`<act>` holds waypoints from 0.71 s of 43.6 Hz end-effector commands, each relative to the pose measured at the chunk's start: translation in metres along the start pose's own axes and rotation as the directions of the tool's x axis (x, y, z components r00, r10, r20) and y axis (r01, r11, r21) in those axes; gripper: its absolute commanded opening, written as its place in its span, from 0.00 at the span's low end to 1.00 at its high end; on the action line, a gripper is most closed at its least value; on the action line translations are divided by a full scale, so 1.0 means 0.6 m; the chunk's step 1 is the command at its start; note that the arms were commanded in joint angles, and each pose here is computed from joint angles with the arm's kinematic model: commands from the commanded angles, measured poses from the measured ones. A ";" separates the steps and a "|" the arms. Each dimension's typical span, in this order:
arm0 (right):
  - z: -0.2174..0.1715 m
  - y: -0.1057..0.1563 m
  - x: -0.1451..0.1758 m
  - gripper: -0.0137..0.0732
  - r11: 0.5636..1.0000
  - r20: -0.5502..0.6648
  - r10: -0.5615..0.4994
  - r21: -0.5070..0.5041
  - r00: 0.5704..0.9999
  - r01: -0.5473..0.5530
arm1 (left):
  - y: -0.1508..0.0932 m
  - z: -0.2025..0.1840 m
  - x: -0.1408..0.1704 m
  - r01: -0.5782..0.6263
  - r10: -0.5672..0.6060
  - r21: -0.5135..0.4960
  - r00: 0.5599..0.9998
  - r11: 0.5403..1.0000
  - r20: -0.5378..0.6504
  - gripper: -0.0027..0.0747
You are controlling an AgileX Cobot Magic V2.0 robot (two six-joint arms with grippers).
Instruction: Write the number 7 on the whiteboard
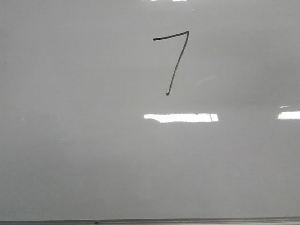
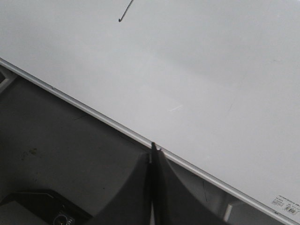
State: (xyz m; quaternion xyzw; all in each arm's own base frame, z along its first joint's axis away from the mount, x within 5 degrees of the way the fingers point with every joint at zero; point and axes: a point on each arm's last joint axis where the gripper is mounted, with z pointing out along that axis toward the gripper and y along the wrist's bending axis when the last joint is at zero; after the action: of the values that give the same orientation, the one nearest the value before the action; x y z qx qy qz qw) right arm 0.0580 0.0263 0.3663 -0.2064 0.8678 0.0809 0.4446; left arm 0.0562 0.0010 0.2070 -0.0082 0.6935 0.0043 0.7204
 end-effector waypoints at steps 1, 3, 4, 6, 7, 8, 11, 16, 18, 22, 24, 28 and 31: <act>-0.011 -0.008 -0.006 0.02 0.997 0.166 0.005 0.081 0.986 -0.018 | 0.000 -0.002 -0.006 0.010 -0.010 -0.002 0.997 1.000 0.082 0.01; -0.010 -0.011 0.006 0.02 0.992 0.248 0.011 0.123 0.969 -0.043 | 0.000 -0.002 -0.006 0.010 -0.010 -0.002 0.997 1.000 0.082 0.01; -0.008 -0.013 0.012 0.02 0.987 0.283 0.015 0.148 0.959 -0.059 | 0.000 -0.002 -0.006 0.010 -0.010 -0.002 0.997 1.000 0.082 0.01; -0.004 -0.015 0.028 0.02 0.978 0.369 0.009 0.191 0.929 -0.086 | 0.000 -0.002 -0.006 0.010 -0.010 -0.002 0.997 1.000 0.082 0.01; -0.002 -0.016 0.036 0.02 0.973 0.402 0.005 0.210 0.915 -0.098 | 0.000 -0.002 -0.006 0.010 -0.010 -0.002 0.997 1.000 0.082 0.01; 0.001 -0.016 0.044 0.02 0.967 0.433 0.000 0.228 0.901 -0.110 | 0.000 -0.002 -0.006 0.010 -0.010 -0.002 0.997 1.000 0.082 0.01; 0.010 -0.018 0.068 0.02 0.950 0.518 -0.021 0.277 0.855 -0.145 | 0.000 -0.002 -0.006 0.010 -0.010 -0.002 0.997 1.000 0.082 0.01; 0.035 -0.017 0.115 0.02 0.930 0.580 -0.045 0.321 0.814 -0.177 | 0.000 -0.002 -0.006 0.010 -0.010 -0.002 0.997 1.000 0.082 0.01; 0.045 -0.017 0.131 0.02 0.925 0.592 -0.052 0.332 0.804 -0.185 | 0.000 -0.002 -0.006 0.010 -0.010 -0.002 0.997 1.000 0.082 0.01; 0.069 -0.017 0.163 0.02 0.917 0.611 -0.062 0.347 0.789 -0.196 | 0.000 -0.002 -0.006 0.010 -0.010 -0.002 0.997 1.000 0.082 0.01; 0.080 -0.017 0.176 0.02 0.915 0.618 -0.066 0.350 0.783 -0.199 | 0.000 -0.002 -0.006 0.010 -0.010 -0.002 0.997 1.000 0.082 0.01; 0.100 -0.019 0.194 0.02 0.914 0.622 -0.068 0.352 0.780 -0.202 | 0.000 -0.002 -0.006 0.010 -0.010 -0.002 0.997 1.000 0.082 0.01; 0.114 -0.021 0.205 0.02 0.913 0.620 -0.066 0.354 0.782 -0.203 | 0.000 -0.002 -0.006 0.010 -0.010 -0.002 0.997 1.000 0.082 0.01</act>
State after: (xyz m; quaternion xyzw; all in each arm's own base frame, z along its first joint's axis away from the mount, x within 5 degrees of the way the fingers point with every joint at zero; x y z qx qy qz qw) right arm 0.0502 0.0031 0.2206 -0.0428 0.7293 -0.0071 0.6828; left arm 0.0562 0.0010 0.2070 -0.0082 0.6935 0.0043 0.7204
